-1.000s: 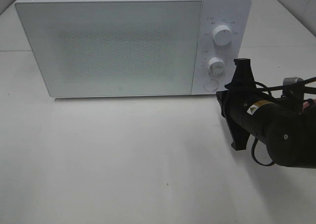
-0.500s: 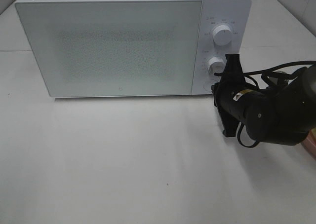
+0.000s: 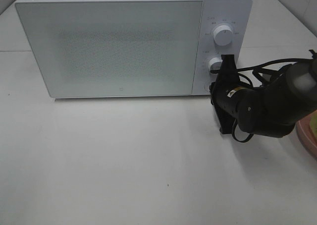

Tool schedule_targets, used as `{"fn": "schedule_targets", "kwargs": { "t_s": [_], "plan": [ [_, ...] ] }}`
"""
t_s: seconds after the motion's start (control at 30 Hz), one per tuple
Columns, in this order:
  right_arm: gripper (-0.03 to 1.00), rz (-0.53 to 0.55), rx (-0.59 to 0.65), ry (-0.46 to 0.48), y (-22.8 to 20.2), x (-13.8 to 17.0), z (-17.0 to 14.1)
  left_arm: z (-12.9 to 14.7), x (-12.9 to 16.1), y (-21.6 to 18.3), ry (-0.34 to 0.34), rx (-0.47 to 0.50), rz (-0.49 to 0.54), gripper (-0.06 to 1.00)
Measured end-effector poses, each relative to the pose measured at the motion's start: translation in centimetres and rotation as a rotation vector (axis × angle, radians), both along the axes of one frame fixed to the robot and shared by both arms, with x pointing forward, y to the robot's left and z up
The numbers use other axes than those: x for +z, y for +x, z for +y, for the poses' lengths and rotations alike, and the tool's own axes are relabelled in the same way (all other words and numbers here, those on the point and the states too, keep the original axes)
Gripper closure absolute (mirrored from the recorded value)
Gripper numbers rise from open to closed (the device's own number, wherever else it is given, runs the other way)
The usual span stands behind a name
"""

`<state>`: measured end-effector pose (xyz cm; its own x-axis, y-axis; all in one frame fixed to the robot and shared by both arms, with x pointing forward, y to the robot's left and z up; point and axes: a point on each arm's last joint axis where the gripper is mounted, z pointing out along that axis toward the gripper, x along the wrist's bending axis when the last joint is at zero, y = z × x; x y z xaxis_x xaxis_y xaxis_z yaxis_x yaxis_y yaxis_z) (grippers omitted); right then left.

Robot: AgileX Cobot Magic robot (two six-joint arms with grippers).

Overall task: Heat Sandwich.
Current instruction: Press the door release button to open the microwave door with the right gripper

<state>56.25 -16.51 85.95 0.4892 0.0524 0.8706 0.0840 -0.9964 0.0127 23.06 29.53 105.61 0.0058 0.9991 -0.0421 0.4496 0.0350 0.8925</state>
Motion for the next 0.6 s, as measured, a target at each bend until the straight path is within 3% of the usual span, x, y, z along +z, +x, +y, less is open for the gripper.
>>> {"fn": "schedule_targets", "kwargs": {
  "t_s": [0.6],
  "plan": [
    [0.96, -0.018, -0.012, 0.001, 1.2, -0.3, -0.2, 0.0, 0.0, 0.0, 0.000, 0.000, 0.000, -0.03]
  ]
}}
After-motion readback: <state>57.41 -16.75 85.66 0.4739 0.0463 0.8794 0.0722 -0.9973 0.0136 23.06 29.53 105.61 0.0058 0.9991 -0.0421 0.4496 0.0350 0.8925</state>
